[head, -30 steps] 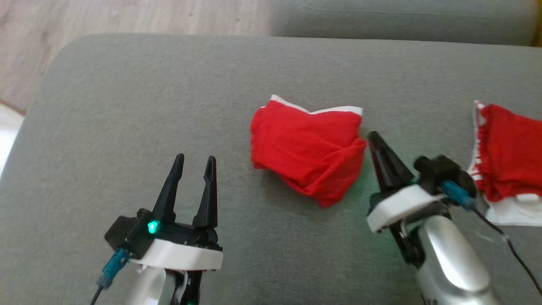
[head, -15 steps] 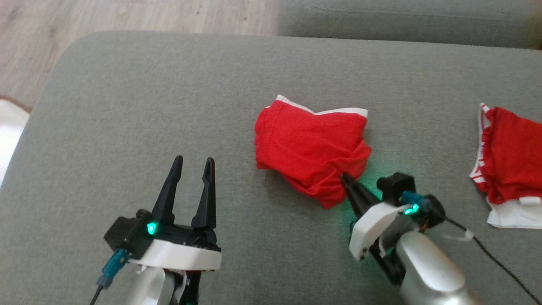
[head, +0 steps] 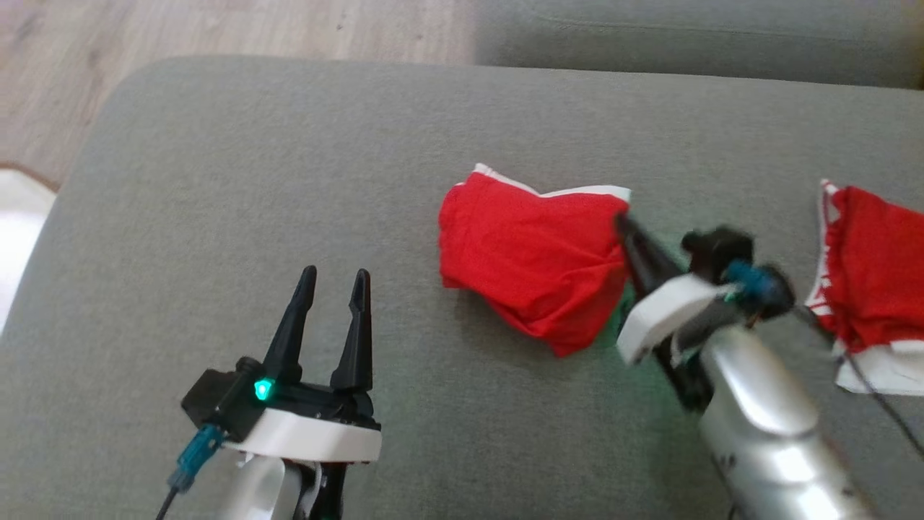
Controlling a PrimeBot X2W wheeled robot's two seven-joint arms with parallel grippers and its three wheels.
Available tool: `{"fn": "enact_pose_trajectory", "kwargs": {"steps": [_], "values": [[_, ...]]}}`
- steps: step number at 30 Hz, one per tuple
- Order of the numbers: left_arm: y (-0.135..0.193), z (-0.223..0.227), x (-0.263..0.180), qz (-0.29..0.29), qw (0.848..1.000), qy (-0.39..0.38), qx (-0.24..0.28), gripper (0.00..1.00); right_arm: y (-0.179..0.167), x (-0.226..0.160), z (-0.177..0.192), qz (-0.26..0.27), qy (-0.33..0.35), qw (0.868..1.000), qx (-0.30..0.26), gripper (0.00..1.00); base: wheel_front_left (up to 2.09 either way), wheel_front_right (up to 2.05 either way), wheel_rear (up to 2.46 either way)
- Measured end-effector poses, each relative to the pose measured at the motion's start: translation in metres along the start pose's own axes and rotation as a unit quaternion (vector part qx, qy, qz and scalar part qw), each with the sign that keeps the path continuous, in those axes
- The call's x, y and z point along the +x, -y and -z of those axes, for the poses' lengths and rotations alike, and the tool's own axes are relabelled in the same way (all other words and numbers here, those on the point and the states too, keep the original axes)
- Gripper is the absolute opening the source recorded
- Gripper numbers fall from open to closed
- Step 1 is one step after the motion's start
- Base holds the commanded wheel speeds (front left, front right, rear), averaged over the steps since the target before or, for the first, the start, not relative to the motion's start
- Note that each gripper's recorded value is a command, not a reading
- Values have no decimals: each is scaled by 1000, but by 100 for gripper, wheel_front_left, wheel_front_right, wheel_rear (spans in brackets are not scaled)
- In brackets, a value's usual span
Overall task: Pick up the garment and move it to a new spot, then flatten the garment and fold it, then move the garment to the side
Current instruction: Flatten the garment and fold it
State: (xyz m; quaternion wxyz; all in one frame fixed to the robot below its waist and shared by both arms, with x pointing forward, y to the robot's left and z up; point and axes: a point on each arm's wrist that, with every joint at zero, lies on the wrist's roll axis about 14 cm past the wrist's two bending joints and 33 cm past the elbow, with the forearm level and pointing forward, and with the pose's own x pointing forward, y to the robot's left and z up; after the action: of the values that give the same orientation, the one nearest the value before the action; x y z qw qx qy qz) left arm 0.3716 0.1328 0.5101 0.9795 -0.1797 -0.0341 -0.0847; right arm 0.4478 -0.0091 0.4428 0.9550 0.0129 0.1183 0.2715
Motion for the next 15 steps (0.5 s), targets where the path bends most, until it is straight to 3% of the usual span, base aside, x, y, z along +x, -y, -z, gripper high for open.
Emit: {"fn": "enact_pose_trajectory", "kwargs": {"steps": [5, 12, 15], "values": [[-14, -1, -8, -25, 1000, 0, -1, 100, 13, 26, -18, 10, 8, 1000, -15, 0, 0, 0, 0], [-33, -5, -16, -57, 998, 2, 4, 100, 3, 35, 52, -5, -128, 992, -5, 0, 0, 0, 0], [-40, -6, -21, -70, 998, 4, 4, 100, -5, 42, 52, -18, -121, 992, -10, 0, 0, 0, 0]]}}
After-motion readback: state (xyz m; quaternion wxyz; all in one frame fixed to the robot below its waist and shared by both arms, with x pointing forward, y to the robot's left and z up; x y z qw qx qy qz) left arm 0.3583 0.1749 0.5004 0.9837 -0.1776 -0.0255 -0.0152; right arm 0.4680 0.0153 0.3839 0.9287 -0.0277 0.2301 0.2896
